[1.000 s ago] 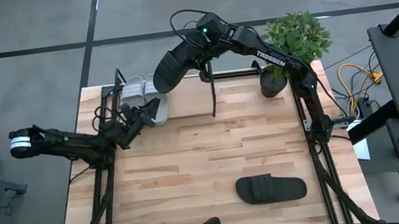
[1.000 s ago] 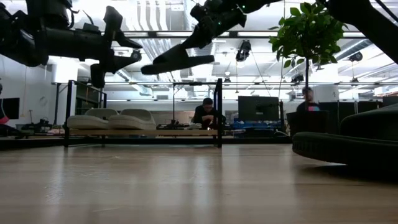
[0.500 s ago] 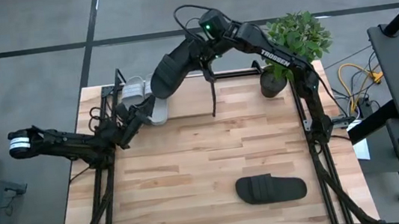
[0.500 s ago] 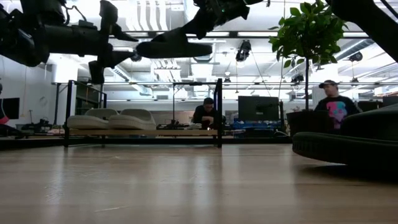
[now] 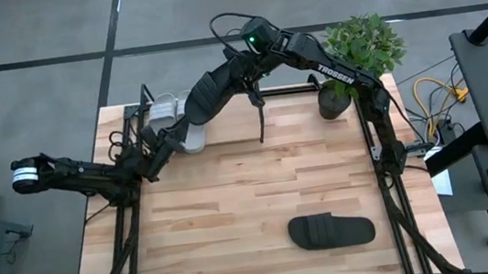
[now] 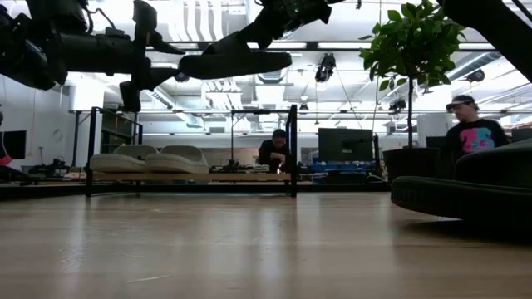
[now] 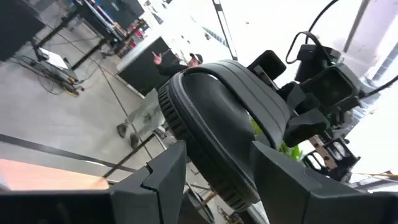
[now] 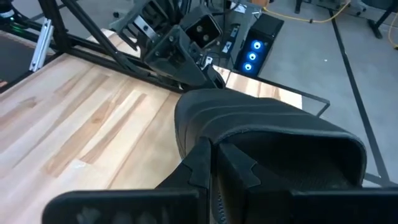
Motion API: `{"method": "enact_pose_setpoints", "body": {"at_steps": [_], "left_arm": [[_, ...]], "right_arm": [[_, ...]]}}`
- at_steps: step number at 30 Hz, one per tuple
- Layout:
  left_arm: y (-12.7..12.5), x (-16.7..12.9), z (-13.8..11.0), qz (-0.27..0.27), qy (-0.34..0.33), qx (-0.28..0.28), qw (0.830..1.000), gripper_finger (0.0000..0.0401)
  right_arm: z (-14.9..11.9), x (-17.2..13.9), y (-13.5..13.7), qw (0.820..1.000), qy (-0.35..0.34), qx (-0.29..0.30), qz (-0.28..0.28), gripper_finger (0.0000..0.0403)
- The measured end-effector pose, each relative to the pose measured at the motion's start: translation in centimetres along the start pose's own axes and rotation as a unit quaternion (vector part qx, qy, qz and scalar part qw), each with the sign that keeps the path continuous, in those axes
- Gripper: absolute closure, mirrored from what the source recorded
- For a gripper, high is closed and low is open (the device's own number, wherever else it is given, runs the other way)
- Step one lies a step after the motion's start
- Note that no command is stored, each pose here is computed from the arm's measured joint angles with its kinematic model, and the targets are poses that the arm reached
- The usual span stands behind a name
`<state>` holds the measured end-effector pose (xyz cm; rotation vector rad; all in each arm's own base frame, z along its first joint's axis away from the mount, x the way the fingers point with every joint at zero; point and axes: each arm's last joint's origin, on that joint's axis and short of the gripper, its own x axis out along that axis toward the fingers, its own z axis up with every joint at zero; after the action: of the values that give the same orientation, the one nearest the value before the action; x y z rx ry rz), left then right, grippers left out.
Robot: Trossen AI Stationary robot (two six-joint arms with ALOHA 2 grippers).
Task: Pick and place slides into the shelf
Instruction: Put the top black slides on the shelf
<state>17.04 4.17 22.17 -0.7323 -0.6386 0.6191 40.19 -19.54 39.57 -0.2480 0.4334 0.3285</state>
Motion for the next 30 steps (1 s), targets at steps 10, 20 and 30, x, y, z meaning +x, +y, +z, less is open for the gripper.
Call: {"method": "enact_pose_setpoints", "body": {"at_steps": [10,20,30], "left_arm": [[-0.2,0.0,0.1,-0.027,0.011,-0.005,1.0,0.024],[0.1,0.2,-0.1,-0.02,0.012,-0.004,1.0,0.024],[0.5,0.4,-0.4,-0.012,0.016,-0.003,1.0,0.0272]], "right_arm": [[-0.1,-0.1,-0.1,1.0,0.001,-0.001,-0.001,0.0394],[-0.2,0.2,0.4,0.999,-0.015,-0.004,0.046,0.0394],[0.2,0.8,1.2,0.996,-0.027,-0.027,0.075,0.0394]]}}
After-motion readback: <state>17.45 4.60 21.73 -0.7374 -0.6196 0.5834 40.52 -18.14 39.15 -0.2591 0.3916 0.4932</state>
